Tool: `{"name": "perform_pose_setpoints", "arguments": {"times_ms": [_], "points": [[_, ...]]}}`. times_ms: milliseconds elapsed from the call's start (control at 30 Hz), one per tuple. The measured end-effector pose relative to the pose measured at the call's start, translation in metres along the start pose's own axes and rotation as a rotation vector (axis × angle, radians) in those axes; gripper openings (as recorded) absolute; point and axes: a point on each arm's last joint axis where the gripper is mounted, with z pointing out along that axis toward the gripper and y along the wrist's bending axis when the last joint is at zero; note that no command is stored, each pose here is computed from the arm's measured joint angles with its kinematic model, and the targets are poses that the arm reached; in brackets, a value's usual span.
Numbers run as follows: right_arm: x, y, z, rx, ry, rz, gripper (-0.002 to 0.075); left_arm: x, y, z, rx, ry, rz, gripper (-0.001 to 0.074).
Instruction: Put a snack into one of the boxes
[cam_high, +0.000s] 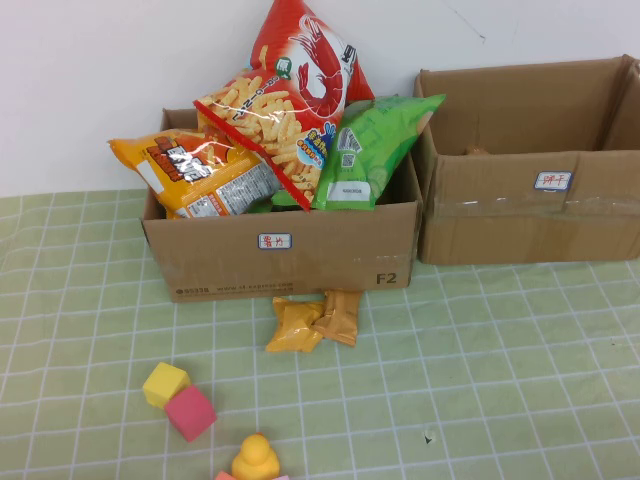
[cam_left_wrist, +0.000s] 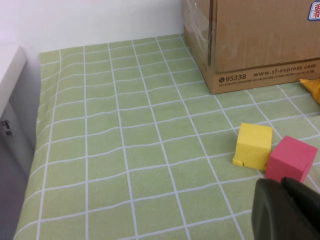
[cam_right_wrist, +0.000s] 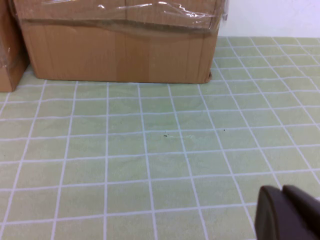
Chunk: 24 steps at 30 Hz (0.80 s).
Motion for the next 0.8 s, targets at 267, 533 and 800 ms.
{"name": "perform_pose_setpoints", "arguments": {"times_ms": [267, 533, 800], "points": [[0.0000, 0.0000, 0.0000, 0.000, 0.000, 0.000, -0.0002, 0.0000, 0.0000, 0.0000, 0.000, 0.000, 0.000, -0.0003], [0.0000, 0.0000, 0.0000, 0.000, 0.000, -0.007, -0.0002, 0.0000, 0.0000, 0.0000, 0.000, 0.000, 0.000, -0.0002], [0.0002, 0.0000, 0.0000, 0.000, 0.002, -0.007, -0.0002, 0.0000, 0.0000, 0.0000, 0.000, 0.000, 0.000, -0.0002]]}}
